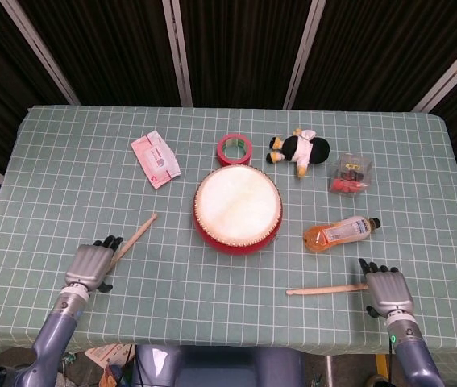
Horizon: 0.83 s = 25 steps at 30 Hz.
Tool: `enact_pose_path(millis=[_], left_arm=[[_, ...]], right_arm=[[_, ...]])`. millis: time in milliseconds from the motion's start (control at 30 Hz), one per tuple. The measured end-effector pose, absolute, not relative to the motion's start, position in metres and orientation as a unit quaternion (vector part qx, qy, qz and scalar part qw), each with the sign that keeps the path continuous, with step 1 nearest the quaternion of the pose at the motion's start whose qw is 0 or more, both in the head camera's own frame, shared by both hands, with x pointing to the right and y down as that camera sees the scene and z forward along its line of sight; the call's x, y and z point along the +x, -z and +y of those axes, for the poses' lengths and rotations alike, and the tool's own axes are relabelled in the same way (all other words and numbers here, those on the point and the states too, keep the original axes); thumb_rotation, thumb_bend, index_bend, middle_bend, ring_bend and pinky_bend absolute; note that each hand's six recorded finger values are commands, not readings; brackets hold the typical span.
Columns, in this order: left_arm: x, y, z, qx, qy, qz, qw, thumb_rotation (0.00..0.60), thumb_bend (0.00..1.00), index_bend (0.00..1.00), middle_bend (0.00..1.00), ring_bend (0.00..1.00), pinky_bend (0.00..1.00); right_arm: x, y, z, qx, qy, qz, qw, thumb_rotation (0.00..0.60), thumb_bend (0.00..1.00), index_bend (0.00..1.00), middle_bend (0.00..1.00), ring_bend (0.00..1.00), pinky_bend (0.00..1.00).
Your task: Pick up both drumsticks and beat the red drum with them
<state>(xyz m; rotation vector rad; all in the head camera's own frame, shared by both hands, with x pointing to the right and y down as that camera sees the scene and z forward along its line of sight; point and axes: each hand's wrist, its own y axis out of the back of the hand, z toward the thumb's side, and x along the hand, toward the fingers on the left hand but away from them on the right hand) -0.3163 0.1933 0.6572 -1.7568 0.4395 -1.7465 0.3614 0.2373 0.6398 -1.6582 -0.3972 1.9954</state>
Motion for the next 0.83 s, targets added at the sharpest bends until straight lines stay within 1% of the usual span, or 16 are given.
enact_pose_path(millis=[133, 333, 400, 467, 500, 600, 667, 833], left_arm=[[-0.332, -0.641, 0.193, -0.665, 0.656, 0.189, 0.302, 0.600, 0.09, 0.09, 0.09, 0.19, 0.39], [-0.346, -0.612, 0.195, -0.678, 0.620, 0.242, 0.312, 0.600, 0.09, 0.06, 0.06, 0.12, 0.30], [-0.353, -0.599, 0.196, -0.680, 0.601, 0.266, 0.323, 0.600, 0.09, 0.05, 0.04, 0.11, 0.26], [-0.361, -0.588, 0.198, -0.681, 0.584, 0.288, 0.335, 0.600, 0.09, 0.03, 0.02, 0.07, 0.19], [-0.368, -0.580, 0.201, -0.680, 0.574, 0.302, 0.342, 0.600, 0.08, 0.01, 0.01, 0.05, 0.15], [-0.392, -0.562, 0.212, -0.673, 0.555, 0.334, 0.358, 0.600, 0.08, 0.00, 0.00, 0.00, 0.09], [-0.409, -0.553, 0.222, -0.664, 0.554, 0.342, 0.368, 0.600, 0.08, 0.00, 0.00, 0.00, 0.06], [-0.442, -0.538, 0.244, -0.642, 0.562, 0.341, 0.394, 0.600, 0.07, 0.00, 0.00, 0.00, 0.05]], right_arm=[[0.360, -0.631, 0.233, -0.615, -0.723, -0.163, 0.269, 0.600, 0.29, 0.00, 0.14, 0.15, 0.18], [0.357, -0.610, 0.223, -0.622, -0.687, -0.208, 0.311, 0.600, 0.29, 0.00, 0.09, 0.09, 0.15], [0.357, -0.600, 0.220, -0.625, -0.668, -0.234, 0.330, 0.600, 0.28, 0.00, 0.06, 0.07, 0.13], [0.358, -0.588, 0.219, -0.628, -0.645, -0.263, 0.347, 0.600, 0.28, 0.00, 0.03, 0.03, 0.11], [0.360, -0.583, 0.219, -0.629, -0.635, -0.276, 0.353, 0.600, 0.27, 0.00, 0.01, 0.02, 0.09], [0.370, -0.566, 0.222, -0.630, -0.602, -0.319, 0.373, 0.600, 0.27, 0.00, 0.00, 0.00, 0.05], [0.383, -0.556, 0.227, -0.622, -0.589, -0.339, 0.389, 0.600, 0.26, 0.00, 0.00, 0.00, 0.03], [0.409, -0.544, 0.242, -0.600, -0.584, -0.346, 0.423, 0.600, 0.26, 0.00, 0.00, 0.00, 0.02]])
